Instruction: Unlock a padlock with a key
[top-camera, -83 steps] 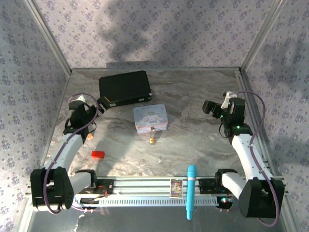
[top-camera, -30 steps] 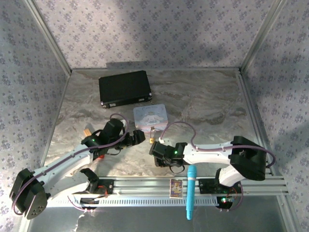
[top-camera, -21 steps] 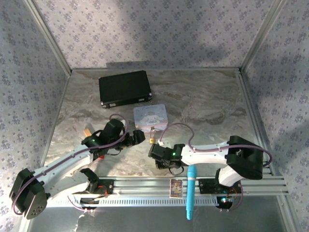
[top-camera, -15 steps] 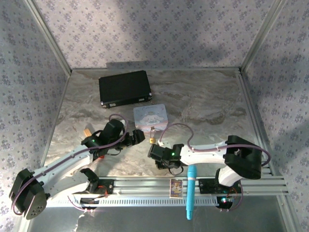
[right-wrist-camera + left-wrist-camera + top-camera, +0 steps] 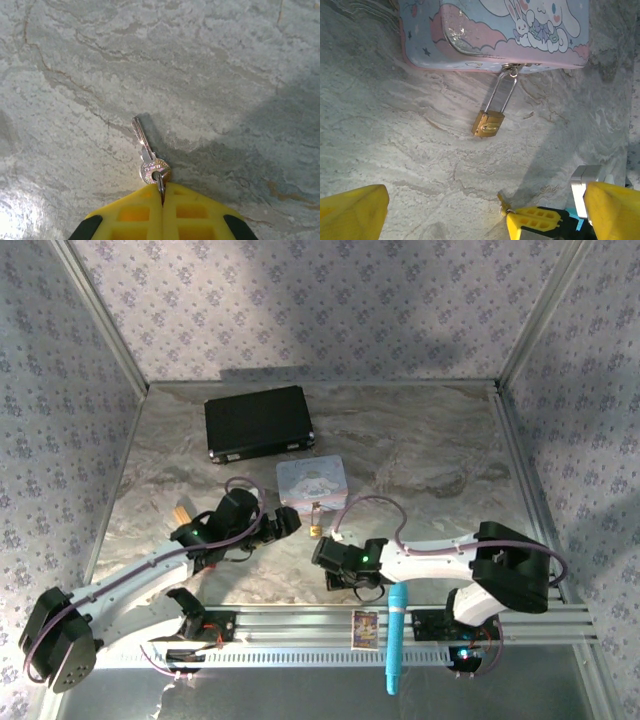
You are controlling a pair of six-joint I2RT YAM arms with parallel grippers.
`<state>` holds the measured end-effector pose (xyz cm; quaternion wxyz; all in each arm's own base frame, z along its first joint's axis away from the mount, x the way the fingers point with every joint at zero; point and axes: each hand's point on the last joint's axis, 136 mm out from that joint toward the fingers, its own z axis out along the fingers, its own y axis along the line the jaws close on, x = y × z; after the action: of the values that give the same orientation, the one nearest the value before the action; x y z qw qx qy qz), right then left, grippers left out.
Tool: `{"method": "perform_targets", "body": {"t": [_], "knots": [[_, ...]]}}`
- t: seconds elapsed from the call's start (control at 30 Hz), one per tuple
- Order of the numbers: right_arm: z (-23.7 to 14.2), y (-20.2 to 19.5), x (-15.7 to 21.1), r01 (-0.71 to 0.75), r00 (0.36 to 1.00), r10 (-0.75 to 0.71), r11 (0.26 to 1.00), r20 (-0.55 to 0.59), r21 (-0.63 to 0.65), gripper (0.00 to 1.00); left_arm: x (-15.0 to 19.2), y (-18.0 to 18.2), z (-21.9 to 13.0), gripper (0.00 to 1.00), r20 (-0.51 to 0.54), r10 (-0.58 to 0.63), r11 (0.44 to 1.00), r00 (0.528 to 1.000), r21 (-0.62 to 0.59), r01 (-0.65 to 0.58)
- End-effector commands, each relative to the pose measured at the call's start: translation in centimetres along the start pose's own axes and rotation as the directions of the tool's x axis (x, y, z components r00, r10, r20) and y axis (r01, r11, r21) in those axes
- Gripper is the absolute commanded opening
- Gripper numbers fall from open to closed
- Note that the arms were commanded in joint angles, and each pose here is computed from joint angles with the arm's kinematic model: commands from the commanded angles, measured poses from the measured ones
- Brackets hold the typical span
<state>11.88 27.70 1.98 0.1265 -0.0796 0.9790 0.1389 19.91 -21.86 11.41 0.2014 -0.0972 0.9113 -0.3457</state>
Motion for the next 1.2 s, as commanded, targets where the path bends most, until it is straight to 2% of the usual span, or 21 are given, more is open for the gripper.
{"method": "perform_targets", "body": {"t": [0.0,0.17,0.4,0.63,0.83,1.17], "knots": [[0.2,0.0,0.4,0.045,0.998,-0.048,0.996,-0.038,-0.079,0.00,-0.1,-1.0,0.7,1.00,0.026,-0.020,0.998,0.999,0.056,0.018],[-1.8,0.7,-0.9,0.117,0.992,-0.123,0.980,-0.027,-0.162,0.00,0.3,-3.1,1.5,0.98,0.067,-0.022,0.989,0.998,0.148,0.012],[-4.0,0.9,-3.1,0.148,0.989,-0.149,0.966,0.011,-0.210,0.00,0.4,-4.8,1.9,0.91,0.068,-0.144,0.950,0.987,0.288,0.119],[-6.7,3.6,-4.1,0.279,0.960,-0.272,0.911,0.067,-0.302,0.00,1.2,-6.0,2.9,0.78,0.004,-0.173,0.934,0.985,0.318,0.163],[-8.6,4.2,-3.7,0.390,0.919,-0.385,0.861,0.085,-0.326,0.00,2.9,-7.5,4.3,0.72,-0.118,-0.131,0.938,0.984,0.306,0.162],[-9.4,3.7,-4.6,0.413,0.911,-0.400,0.862,0.106,-0.295,0.00,4.3,-8.3,4.8,0.49,-0.175,-0.111,0.936,0.978,0.313,0.162]]}}
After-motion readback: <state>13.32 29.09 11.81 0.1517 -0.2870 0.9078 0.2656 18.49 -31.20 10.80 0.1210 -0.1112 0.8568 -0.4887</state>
